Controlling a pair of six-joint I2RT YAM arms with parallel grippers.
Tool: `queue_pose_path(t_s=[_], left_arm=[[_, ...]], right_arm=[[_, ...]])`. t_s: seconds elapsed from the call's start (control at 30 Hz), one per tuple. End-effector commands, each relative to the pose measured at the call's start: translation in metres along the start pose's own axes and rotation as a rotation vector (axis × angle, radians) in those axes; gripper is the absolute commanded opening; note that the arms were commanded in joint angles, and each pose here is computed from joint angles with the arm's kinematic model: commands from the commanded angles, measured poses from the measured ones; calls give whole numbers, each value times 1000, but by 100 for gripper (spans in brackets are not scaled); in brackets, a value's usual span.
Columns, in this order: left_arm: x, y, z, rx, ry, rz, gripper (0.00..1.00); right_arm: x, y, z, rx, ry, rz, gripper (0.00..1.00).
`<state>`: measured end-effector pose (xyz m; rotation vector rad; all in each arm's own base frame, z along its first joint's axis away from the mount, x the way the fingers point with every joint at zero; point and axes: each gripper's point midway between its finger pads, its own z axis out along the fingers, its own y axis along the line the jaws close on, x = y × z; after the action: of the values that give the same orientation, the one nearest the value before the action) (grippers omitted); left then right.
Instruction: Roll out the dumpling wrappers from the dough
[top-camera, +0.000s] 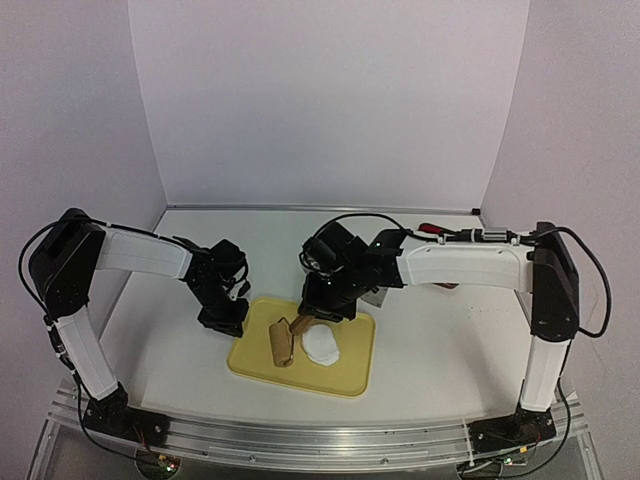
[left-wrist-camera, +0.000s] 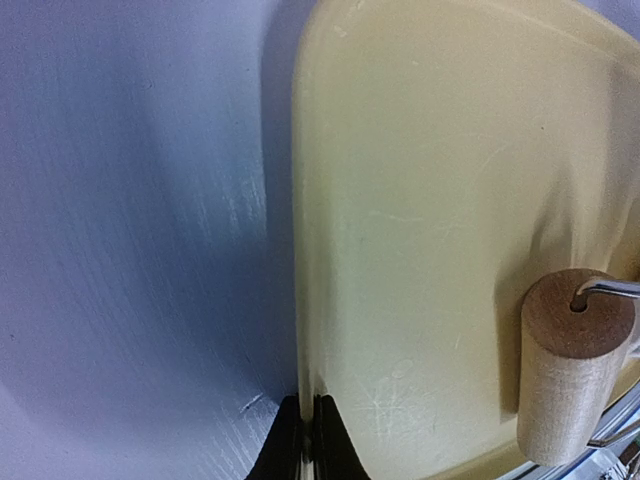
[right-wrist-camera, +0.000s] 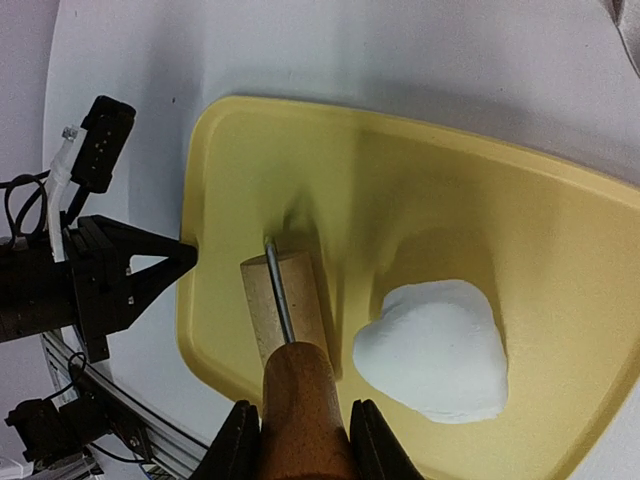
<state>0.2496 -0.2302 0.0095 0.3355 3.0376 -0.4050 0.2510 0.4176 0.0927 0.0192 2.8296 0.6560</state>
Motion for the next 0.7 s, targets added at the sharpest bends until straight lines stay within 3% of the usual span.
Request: queue_pose_path(t_s=[0.0, 0.13, 0.3, 0.4, 0.53, 0.67], left_arm=[[18, 25, 11, -109, 50, 1, 0], [13, 23, 8, -106, 42, 5, 0], [7, 20, 5, -105, 36, 10, 0], [3, 18, 3, -103, 23, 21, 0], [-3, 16, 2, -95, 4, 58, 0], [-6, 18, 1, -107, -8, 89, 0]], right_arm=[[67, -170, 3, 679, 245, -105, 0], [42, -118, -2, 514, 183, -186, 0], [26, 15, -15, 20, 169, -358, 0], [18, 69, -46, -149, 130, -409, 0], [2, 83, -88, -192, 35, -367, 0], [-3, 50, -113, -137, -26, -277, 0]])
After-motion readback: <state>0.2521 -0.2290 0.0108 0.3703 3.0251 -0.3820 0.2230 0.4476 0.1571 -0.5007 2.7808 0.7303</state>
